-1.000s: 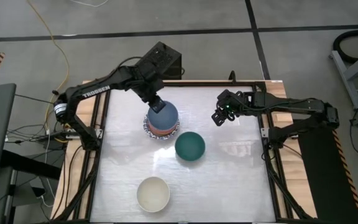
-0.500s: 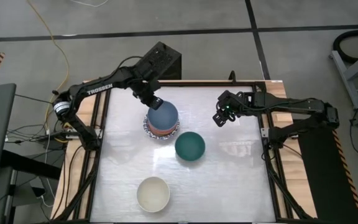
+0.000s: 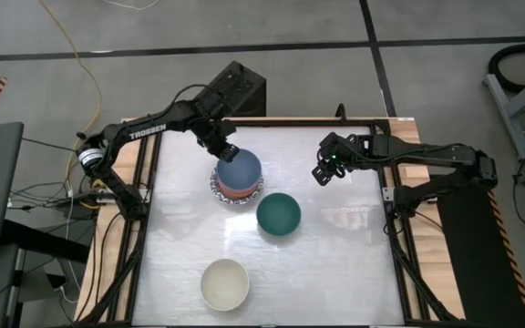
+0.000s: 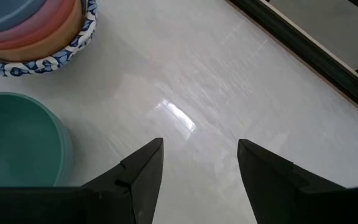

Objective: Nest bowls inside each other
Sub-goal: Stack the green bowl on top of the blue bowl

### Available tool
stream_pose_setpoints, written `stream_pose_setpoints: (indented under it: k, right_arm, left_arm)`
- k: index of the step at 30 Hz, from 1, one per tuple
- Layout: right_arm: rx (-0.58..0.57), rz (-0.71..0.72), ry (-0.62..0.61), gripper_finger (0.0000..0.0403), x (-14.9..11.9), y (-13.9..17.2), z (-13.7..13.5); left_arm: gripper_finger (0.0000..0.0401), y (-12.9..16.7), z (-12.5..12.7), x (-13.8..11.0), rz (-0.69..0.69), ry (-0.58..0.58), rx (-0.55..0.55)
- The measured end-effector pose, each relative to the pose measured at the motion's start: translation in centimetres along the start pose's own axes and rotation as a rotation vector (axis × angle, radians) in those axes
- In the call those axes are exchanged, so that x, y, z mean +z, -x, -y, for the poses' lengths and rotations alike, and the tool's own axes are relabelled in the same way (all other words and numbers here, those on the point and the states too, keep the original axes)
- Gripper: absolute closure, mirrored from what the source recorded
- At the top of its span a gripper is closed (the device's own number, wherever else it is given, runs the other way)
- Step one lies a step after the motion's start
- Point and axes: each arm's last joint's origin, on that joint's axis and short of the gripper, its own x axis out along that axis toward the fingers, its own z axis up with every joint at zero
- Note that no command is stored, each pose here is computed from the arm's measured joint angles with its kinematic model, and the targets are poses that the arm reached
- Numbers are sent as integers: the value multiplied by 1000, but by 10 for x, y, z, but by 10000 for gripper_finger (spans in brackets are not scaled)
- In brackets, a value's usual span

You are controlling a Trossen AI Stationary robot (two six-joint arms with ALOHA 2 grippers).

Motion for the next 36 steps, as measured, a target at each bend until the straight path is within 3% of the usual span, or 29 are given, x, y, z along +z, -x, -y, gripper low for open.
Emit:
stream_pose_setpoints:
  k: [6,12,19,25,31,36]
  right_arm:
    - [0,0,15,175,0,0,0]
    - [4,10,56,175,1,0,0]
    - [4,41,51,175,6,-1,2]
    - [-2,56,28,175,9,-3,5]
    - [-9,58,42,175,11,-3,7]
    - [-7,56,53,175,10,-3,7]
  left_arm:
    - [401,10,9,5,17,1,-80]
    - [401,39,46,15,102,-107,-181]
    - [393,48,121,2,180,-445,-234]
    - [338,32,179,-30,248,-778,-263]
    - [264,16,208,-59,269,-1027,-148]
    - [234,-11,229,-78,228,-1169,-161]
